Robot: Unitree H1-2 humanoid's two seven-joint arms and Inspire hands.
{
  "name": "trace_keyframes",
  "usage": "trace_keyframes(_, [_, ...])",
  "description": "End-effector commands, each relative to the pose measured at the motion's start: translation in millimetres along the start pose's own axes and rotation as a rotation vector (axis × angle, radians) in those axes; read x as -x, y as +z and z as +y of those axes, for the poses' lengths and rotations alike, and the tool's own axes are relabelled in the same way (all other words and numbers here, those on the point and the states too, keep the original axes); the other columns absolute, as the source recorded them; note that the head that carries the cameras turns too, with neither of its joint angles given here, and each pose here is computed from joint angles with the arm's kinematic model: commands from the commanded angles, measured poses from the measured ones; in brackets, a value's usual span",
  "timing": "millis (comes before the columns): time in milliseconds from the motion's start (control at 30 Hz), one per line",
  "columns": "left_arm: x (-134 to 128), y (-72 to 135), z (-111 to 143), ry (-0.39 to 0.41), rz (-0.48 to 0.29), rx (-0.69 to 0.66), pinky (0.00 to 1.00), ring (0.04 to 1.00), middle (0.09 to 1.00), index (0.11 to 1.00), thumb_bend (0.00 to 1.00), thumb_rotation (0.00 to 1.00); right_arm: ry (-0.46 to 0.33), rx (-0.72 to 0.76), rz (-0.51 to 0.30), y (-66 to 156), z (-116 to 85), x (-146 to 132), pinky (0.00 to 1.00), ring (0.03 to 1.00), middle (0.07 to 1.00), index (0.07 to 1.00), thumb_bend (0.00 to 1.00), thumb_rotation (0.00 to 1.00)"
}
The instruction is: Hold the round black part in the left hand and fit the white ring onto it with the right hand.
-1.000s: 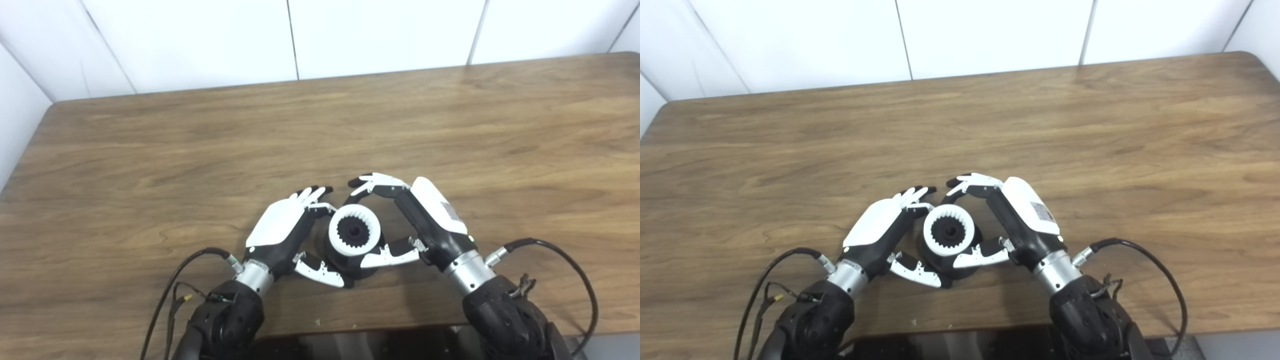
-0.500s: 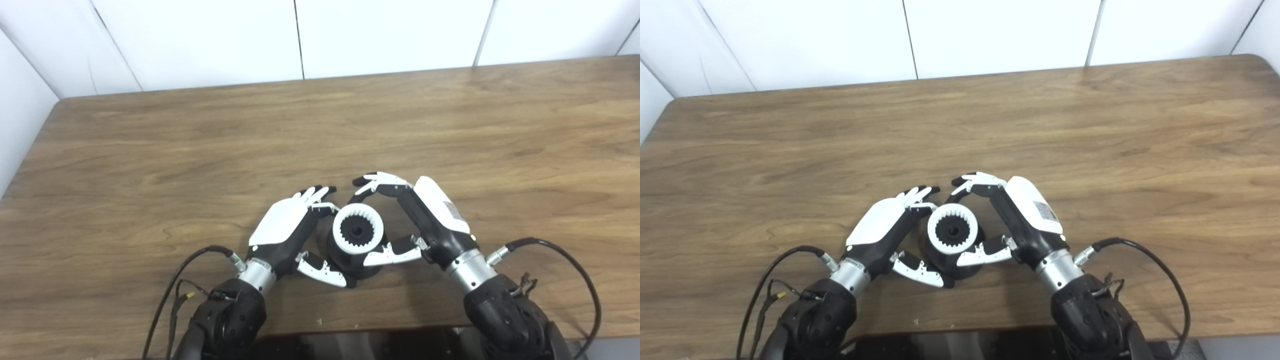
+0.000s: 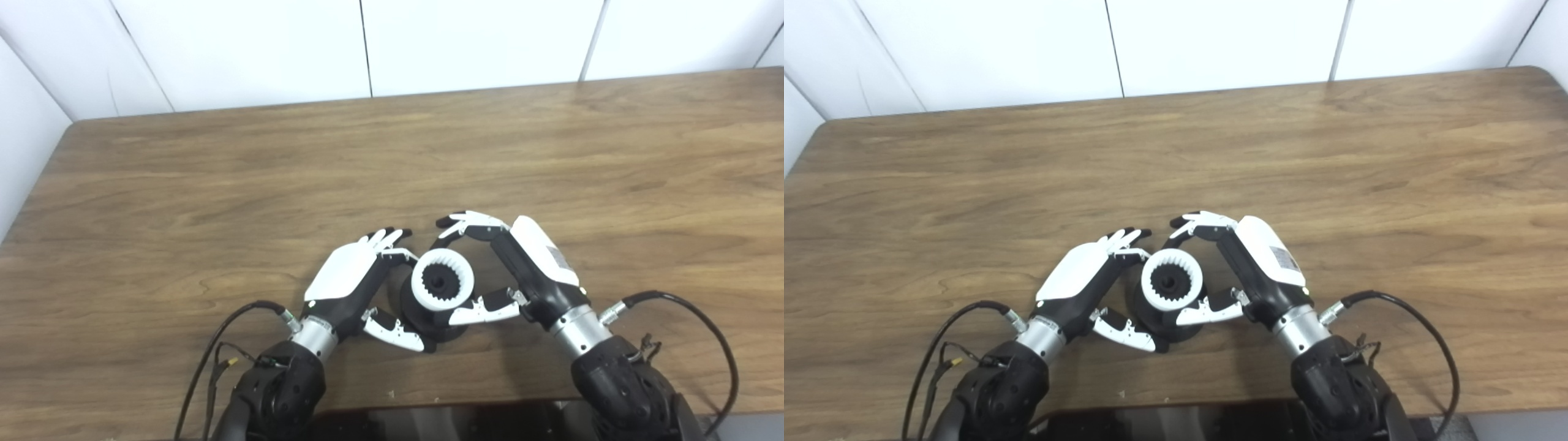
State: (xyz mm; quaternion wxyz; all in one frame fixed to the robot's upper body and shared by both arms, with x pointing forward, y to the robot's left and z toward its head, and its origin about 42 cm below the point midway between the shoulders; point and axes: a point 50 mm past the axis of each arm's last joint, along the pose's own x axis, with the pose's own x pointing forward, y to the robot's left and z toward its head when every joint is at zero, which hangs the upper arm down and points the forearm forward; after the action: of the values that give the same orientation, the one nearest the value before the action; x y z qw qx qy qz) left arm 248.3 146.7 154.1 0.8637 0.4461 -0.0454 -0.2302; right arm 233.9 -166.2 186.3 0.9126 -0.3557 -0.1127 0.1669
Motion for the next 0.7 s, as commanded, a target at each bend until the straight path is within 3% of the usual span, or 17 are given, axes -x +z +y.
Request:
trace_keyframes(0, [-2.1, 6.9, 13.7, 0.045, -0.033, -0.032, 1.00, 1.000, 0.970, 0.631, 1.00, 0.28, -0.048, 0.010, -0.045, 4.9, -8.1, -3.4, 0.90, 0.867, 0.797, 0.482, 0.52, 0.14])
trace_keyframes(533, [-4.2, 8.2, 14.1, 0.049, -0.042, -0.023, 1.00, 1.000, 0.967, 0.625, 1.00, 0.27, -0.009, 0.023, -0.020, -3.5, -2.9, -5.6, 0.90, 0.862, 0.796, 0.483, 0.52, 0.15])
trace_keyframes(667, [-4.5, 9.2, 13.9, 0.048, -0.040, -0.023, 1.00, 1.000, 0.969, 0.626, 1.00, 0.27, 0.031, 0.040, -0.010, -3.2, -4.0, -6.6, 0.89, 0.880, 0.817, 0.489, 0.52, 0.16])
